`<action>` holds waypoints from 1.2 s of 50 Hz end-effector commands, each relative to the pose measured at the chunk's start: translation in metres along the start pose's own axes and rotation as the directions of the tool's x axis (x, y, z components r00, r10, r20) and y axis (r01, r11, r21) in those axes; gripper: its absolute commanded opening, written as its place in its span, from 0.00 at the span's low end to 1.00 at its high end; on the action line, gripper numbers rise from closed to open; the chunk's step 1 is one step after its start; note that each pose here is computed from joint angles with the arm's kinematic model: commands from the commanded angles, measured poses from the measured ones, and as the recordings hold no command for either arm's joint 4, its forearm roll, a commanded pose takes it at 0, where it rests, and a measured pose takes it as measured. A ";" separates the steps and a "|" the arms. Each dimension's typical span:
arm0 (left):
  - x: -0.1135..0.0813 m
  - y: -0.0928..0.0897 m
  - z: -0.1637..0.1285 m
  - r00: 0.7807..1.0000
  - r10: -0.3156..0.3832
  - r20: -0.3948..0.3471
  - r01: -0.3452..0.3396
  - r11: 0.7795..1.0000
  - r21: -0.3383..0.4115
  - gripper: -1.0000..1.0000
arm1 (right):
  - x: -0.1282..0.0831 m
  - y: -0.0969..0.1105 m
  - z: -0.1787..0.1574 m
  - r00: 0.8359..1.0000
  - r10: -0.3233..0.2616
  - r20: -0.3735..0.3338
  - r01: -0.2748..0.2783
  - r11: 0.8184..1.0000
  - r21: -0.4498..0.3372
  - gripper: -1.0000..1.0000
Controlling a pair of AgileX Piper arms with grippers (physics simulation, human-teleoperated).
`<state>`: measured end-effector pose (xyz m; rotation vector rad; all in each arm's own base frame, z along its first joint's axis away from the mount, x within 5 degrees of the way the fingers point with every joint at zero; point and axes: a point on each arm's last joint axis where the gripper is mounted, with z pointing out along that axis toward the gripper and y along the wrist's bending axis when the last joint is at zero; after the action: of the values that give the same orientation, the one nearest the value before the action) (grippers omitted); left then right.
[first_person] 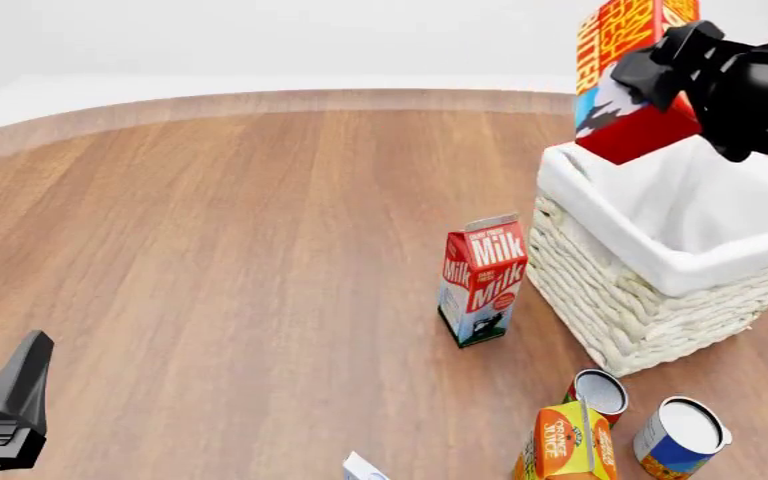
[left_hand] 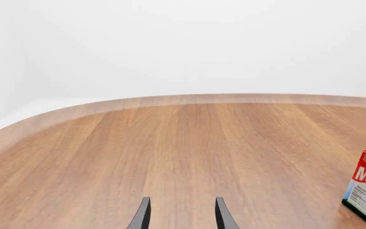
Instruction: Pick up the cream cheese box and the butter, and put them in the basket.
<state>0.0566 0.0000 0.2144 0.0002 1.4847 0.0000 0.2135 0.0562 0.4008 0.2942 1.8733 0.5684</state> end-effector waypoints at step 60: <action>0.000 0.000 0.000 1.000 0.000 0.000 0.000 1.000 0.000 1.00 | 0.002 -0.089 0.036 0.980 0.174 0.096 -0.195 0.940 0.279 0.00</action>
<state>0.0566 0.0000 0.2144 0.0001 1.4847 0.0000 0.2502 -0.0049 0.3398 0.6573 1.8986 0.4034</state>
